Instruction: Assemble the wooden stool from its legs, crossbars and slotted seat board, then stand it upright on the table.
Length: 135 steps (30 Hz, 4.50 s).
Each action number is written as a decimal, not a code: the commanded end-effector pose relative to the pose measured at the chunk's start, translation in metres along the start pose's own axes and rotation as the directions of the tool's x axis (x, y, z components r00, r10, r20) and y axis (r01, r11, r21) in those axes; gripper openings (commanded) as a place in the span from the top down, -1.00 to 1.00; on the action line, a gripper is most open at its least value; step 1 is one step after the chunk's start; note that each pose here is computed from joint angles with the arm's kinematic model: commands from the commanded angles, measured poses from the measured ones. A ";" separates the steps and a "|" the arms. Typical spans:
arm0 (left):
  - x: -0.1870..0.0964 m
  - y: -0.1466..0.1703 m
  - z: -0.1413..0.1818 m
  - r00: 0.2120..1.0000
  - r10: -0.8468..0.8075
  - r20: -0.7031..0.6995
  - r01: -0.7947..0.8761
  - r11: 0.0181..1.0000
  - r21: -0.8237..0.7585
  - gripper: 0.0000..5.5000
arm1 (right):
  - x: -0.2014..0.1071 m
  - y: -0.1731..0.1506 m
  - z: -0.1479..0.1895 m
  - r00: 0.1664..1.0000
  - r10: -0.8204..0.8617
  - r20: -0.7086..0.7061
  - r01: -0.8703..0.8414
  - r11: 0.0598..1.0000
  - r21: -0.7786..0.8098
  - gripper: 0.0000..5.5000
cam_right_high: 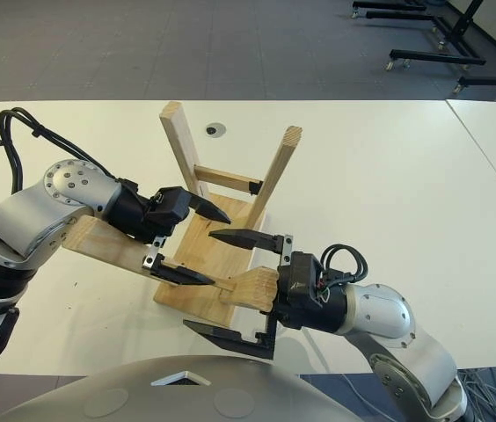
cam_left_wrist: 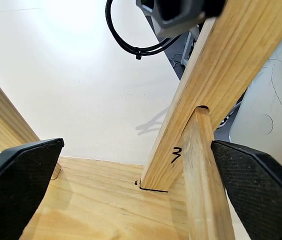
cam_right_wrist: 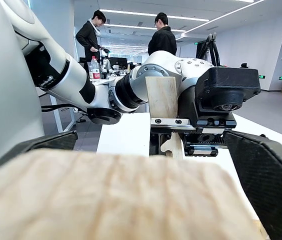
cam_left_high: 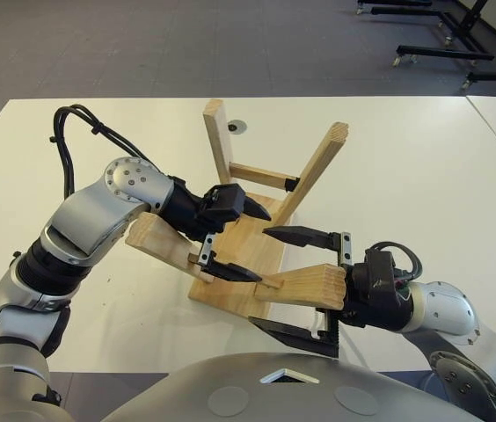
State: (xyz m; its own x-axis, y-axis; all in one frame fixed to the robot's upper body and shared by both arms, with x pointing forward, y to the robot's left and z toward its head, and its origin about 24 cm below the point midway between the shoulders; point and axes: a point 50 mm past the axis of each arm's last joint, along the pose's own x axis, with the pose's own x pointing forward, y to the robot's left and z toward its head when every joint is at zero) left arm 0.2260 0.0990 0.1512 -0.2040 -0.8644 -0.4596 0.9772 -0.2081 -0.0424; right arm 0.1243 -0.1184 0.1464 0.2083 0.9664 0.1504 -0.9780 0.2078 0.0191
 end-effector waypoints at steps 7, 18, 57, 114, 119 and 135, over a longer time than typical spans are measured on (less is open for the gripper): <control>0.004 0.003 -0.015 0.997 0.055 -0.056 -0.058 0.997 -0.059 -0.96 | 0.009 -0.028 0.008 0.999 0.048 0.015 -0.048 0.998 -0.041 -0.95; 0.001 0.013 -0.003 0.991 0.126 0.033 -0.125 0.991 -0.045 -0.96 | 0.008 -0.027 0.005 0.999 0.037 0.006 -0.036 0.998 -0.049 -0.95; -0.137 -0.061 -0.048 0.956 0.217 0.200 -0.181 0.967 -0.182 -0.96 | -0.004 -0.040 0.009 1.000 0.014 0.000 -0.014 0.995 -0.102 -0.95; -0.027 -0.022 -0.009 0.835 0.237 0.497 -0.244 0.968 -0.053 -0.96 | -0.004 -0.081 0.006 0.996 -0.074 -0.058 0.064 0.985 -0.159 -0.95; -0.027 -0.025 -0.013 0.830 0.259 0.493 -0.254 0.964 -0.079 -0.96 | -0.015 -0.089 0.009 0.990 -0.129 -0.061 0.117 0.978 -0.176 -0.95; -0.069 -0.021 -0.010 0.665 0.491 0.563 -0.403 0.870 -0.283 -0.96 | -0.036 -0.085 0.041 0.953 -0.242 0.183 0.272 0.948 -0.165 -0.95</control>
State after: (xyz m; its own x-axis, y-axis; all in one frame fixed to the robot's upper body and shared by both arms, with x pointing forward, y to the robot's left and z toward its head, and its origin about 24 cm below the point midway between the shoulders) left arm 0.2187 0.1612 0.1683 0.2856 -0.9479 0.1412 0.9552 0.2697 -0.1217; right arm 0.2024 -0.1735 0.1755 0.4364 0.8483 0.2998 -0.8656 0.4868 -0.1176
